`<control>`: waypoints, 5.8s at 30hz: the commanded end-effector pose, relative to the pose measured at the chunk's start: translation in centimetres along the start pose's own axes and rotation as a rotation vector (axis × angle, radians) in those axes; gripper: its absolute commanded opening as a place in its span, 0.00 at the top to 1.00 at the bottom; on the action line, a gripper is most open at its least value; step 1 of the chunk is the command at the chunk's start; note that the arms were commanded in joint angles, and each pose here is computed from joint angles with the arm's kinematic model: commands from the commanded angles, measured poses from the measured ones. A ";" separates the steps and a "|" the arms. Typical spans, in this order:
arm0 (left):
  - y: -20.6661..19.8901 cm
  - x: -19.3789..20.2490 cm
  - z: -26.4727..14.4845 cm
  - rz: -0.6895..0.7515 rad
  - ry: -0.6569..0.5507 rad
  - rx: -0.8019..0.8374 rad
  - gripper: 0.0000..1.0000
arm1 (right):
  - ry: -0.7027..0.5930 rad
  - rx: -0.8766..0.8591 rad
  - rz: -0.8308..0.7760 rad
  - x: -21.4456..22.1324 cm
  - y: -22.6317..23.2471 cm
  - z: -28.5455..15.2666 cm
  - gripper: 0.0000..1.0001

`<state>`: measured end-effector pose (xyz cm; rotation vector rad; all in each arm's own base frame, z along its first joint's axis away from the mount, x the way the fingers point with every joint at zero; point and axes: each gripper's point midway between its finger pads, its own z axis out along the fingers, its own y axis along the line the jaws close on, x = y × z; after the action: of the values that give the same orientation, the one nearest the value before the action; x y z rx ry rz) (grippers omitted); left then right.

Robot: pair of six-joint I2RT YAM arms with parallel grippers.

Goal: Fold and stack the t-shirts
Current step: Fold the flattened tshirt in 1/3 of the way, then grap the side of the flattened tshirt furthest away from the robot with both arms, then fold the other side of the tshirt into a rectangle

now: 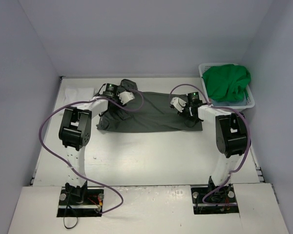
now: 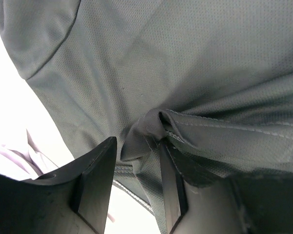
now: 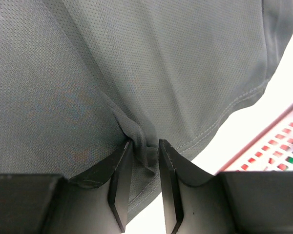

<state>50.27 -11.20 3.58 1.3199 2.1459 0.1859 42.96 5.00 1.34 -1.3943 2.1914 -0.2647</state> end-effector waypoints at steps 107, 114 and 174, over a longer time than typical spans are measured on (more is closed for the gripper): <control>11.4 -11.0 0.5 -0.521 -0.400 0.024 0.48 | -0.268 -0.255 0.393 -3.6 -7.1 6.8 1.00; 10.9 -9.9 2.4 -0.542 -0.371 0.063 0.48 | -0.275 -0.256 0.387 -3.8 -7.0 6.3 1.00; 10.2 -11.5 -7.6 -0.654 -0.524 0.146 1.00 | -0.346 0.029 0.453 -5.2 -10.6 2.5 1.00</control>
<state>57.53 -13.99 9.89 0.5569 2.1981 -0.5269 52.24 5.17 1.46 -0.8850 2.2022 0.1662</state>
